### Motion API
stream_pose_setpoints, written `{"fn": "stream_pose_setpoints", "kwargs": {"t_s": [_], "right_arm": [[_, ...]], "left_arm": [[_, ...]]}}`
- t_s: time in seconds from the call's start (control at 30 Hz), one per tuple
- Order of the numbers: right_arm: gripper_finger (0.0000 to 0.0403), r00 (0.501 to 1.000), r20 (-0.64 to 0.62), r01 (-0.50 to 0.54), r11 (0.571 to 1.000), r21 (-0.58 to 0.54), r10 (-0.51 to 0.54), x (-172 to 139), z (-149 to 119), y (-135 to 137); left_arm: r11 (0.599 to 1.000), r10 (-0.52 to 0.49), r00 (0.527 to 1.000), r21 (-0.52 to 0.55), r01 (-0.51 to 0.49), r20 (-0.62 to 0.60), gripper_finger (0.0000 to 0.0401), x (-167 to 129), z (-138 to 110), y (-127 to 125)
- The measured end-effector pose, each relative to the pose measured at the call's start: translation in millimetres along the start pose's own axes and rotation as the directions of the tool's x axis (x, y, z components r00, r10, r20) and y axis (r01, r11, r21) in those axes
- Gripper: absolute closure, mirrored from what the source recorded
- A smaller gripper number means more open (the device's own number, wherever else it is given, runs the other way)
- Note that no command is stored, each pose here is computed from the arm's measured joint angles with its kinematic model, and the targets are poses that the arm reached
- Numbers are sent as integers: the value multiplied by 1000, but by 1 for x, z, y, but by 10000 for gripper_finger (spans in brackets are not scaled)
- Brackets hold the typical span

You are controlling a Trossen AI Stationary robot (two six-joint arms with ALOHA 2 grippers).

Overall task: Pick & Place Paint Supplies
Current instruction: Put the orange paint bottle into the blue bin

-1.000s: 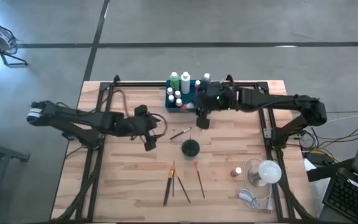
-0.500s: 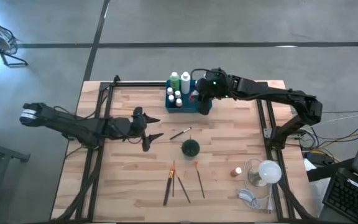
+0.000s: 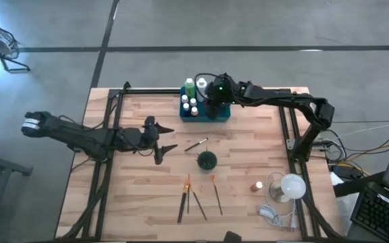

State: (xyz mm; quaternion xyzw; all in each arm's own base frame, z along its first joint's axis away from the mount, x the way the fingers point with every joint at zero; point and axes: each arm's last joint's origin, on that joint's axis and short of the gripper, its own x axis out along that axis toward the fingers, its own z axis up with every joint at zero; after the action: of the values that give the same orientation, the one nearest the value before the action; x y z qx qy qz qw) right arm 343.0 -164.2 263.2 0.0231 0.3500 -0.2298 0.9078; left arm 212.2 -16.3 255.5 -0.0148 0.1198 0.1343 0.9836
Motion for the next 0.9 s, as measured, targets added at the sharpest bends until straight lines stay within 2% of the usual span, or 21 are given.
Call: {"fn": "stream_pose_setpoints", "kwargs": {"t_s": [0.2, 0.5, 0.9], "right_arm": [[288, 999, -12, 37, 995, 93, -36, 16, 2, -7], [288, 997, -56, 64, 990, 122, -58, 46, -9, -8], [288, 997, -31, 70, 981, 183, -66, 50, -8, -9]], "left_arm": [[1000, 0, 1000, 0, 0, 0, 92, 0, 0, 0], [1000, 0, 1000, 1, 0, -1, 92, 0, 0, 0], [1000, 0, 1000, -2, 0, -8, 92, 0, -1, 0]]}}
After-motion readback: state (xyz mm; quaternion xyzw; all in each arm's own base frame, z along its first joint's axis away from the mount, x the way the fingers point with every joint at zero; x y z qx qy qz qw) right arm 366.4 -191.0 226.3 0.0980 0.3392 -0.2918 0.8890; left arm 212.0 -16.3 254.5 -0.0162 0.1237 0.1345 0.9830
